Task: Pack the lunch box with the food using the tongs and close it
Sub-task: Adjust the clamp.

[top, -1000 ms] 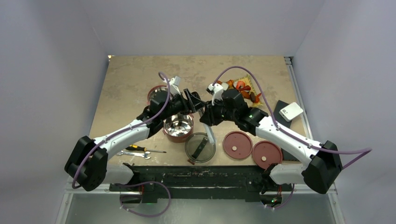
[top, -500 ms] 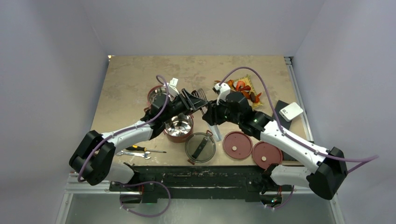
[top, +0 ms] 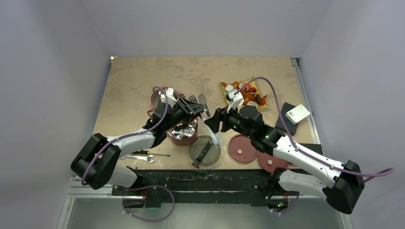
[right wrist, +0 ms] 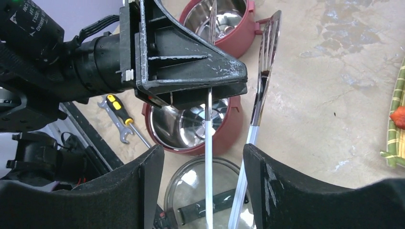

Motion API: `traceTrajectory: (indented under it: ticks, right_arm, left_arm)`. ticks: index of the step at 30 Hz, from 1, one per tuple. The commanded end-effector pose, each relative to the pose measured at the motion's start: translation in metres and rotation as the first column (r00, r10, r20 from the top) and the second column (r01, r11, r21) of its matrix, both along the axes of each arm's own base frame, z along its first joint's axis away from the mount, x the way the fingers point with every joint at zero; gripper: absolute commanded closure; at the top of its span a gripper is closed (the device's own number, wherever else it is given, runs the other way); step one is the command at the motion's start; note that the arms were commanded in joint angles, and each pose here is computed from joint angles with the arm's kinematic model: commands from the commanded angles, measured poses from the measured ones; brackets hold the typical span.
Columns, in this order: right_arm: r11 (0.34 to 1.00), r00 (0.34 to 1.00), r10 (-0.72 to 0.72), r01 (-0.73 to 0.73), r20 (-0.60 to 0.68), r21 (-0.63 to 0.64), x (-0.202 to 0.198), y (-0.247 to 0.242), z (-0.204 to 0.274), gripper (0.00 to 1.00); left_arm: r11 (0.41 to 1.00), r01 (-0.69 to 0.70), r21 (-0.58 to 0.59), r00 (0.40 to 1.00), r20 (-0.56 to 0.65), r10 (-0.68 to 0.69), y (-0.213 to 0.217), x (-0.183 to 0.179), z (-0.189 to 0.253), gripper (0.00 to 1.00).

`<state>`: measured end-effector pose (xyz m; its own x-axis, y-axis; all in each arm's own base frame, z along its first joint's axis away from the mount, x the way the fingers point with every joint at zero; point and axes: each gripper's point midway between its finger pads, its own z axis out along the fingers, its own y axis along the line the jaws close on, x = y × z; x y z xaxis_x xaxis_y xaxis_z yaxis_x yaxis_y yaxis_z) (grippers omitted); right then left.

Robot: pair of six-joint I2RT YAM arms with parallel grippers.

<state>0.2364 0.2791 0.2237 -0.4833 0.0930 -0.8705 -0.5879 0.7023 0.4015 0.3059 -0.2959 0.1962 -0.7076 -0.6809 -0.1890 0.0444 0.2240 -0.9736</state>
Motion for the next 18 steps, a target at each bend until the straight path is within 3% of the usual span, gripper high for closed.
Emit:
traceTrajectory:
  ticks: [1, 18]
  right_arm:
    - [0.997, 0.997, -0.076, 0.075, 0.033, 0.026, 0.005, -0.002, 0.002, 0.35]
    - [0.981, 0.978, -0.179, 0.170, 0.103, 0.088, 0.005, -0.007, -0.021, 0.34]
  left_arm:
    - [0.987, -0.067, -0.149, 0.997, 0.038, 0.073, 0.009, 0.007, 0.034, 1.00]
    - [0.959, -0.120, -0.257, 0.992, 0.012, 0.127, 0.022, 0.005, 0.045, 1.00]
